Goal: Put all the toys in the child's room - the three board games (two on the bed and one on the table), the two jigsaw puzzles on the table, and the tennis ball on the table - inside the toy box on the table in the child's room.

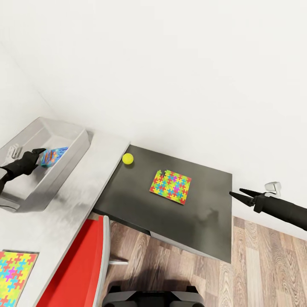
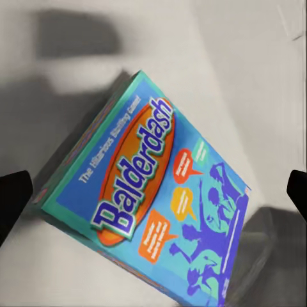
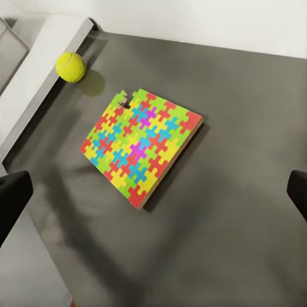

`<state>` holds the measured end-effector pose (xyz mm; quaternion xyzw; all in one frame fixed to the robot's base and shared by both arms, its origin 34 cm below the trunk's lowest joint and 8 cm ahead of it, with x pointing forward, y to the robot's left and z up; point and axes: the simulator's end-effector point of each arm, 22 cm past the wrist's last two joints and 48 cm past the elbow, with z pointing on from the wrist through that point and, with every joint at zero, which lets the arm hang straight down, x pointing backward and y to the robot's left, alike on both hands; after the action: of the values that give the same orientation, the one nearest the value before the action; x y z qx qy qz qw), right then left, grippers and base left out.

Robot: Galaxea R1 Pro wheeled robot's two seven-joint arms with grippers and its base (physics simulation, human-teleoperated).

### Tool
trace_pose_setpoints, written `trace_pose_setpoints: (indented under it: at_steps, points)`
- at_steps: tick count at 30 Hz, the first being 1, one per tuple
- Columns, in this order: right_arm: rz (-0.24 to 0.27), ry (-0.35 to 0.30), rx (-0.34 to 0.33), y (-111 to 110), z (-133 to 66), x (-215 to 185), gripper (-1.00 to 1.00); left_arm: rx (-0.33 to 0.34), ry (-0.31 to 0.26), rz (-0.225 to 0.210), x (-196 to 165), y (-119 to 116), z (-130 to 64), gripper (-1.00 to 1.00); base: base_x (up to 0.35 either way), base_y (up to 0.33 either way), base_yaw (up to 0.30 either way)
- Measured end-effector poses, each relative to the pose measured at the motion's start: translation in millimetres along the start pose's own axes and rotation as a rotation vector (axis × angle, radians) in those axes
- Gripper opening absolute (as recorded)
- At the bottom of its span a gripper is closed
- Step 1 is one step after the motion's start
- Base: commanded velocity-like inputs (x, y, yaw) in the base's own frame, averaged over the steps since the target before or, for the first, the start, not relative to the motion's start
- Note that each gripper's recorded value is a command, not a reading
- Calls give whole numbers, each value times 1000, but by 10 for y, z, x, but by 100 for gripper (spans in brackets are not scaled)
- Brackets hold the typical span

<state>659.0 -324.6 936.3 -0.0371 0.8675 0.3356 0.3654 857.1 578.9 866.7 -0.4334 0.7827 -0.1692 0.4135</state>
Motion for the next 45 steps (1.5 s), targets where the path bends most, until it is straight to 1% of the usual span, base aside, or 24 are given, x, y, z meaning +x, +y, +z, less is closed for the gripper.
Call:
trace_pose_setpoints:
  at_steps: [2, 6, 8, 9, 13, 15, 16, 17, 18, 22, 26, 28, 30, 32, 33, 35, 36, 37, 38, 39, 40, 41, 44, 45]
  points:
    - [0, 0, 0, 0, 1, 0, 100, 14, 4, -1, -7, -68, 7, 100, 0, 0, 0]
    - [1, 0, 5, -6, 12, 6, 100, 84, 39, 13, -21, -432, 7, 100, 0, 0, 0]
    - [2, 1, 17, -29, 24, 12, 100, 153, 76, 27, 60, -749, 0, 100, 0, 0, 0]
    - [4, 1, 35, -67, 27, 18, 100, 211, 105, 37, 141, -1009, -19, 100, 0, 0, 0]
    - [5, 0, 94, -192, 30, 24, 100, 310, 151, 81, 251, -1456, -137, 100, 0, 0, 0]
    - [3, 0, 124, -256, 27, 24, 100, 356, 154, 121, 243, -1670, -248, 100, 0, 0, 0]
    - [0, -1, 142, -295, 25, 23, 100, 398, 146, 159, 218, -1862, -365, 100, 0, 0, 0]
    - [-5, 1, 166, -346, 33, 31, 100, 458, 148, 241, 285, -2174, -585, 100, 0, 0, 0]
    - [-6, 0, 168, -343, 25, 28, 100, 524, 114, 277, 219, -2482, -780, 100, 0, 0, 0]
    - [-6, 0, 172, -354, 29, 31, 100, 606, 106, 305, 347, -2856, -974, 100, 0, 0, 0]
    - [-3, -1, 174, -361, 23, 29, 100, 673, 114, 309, 543, -3134, -1099, 100, 0, 0, 0]
    - [-2, -1, 175, -366, 15, 26, 100, 706, 134, 301, 705, -3262, -1142, 100, 0, 0, 0]
    - [-4, -1, 178, -378, 0, 19, 100, 740, 182, 283, 1008, -3396, -1150, 100, 0, 0, 0]
    - [-5, -4, 188, -414, -42, 0, 100, 805, 297, 249, 1753, -3689, -1196, 100, 0, 0, 0]
    - [-4, -8, 193, -430, -61, -9, 100, 821, 331, 240, 1979, -3780, -1222, 100, 0, 0, 0]
    - [0, -19, 206, -473, -113, -33, 100, 839, 395, 234, 2406, -3927, -1276, 100, 0, 0, 0]
    - [4, -30, 220, -519, -168, -58, 100, 830, 452, 244, 2804, -4004, -1310, 100, 0, 0, 0]
    - [7, -36, 227, -540, -195, -70, 100, 820, 484, 254, 3029, -4031, -1334, 100, 0, 0, 0]
    - [8, -42, 234, -563, -223, -82, 100, 805, 513, 267, 3225, -4030, -1352, 100, 0, 0, -12]
    - [13, -56, 251, -613, -291, -110, 100, 779, 561, 296, 3576, -4020, -1415, 100, 0, 0, -44]
    - [16, -79, 284, -714, -442, -171, 100, 766, 600, 327, 3880, -4013, -1528, 100, 0, 0, -53]
    - [16, -87, 297, -753, -509, -200, 100, 750, 626, 347, 4100, -3960, -1627, 100, 0, 0, -60]
    - [11, -96, 330, -843, -681, -250, 100, 711, 656, 352, 4337, -3800, -1743, 100, 0, 0, -77]
    - [13, -84, 368, -937, -848, -190, 100, 670, 696, 318, 4540, -3593, -1903, 100, 0, 0, -97]
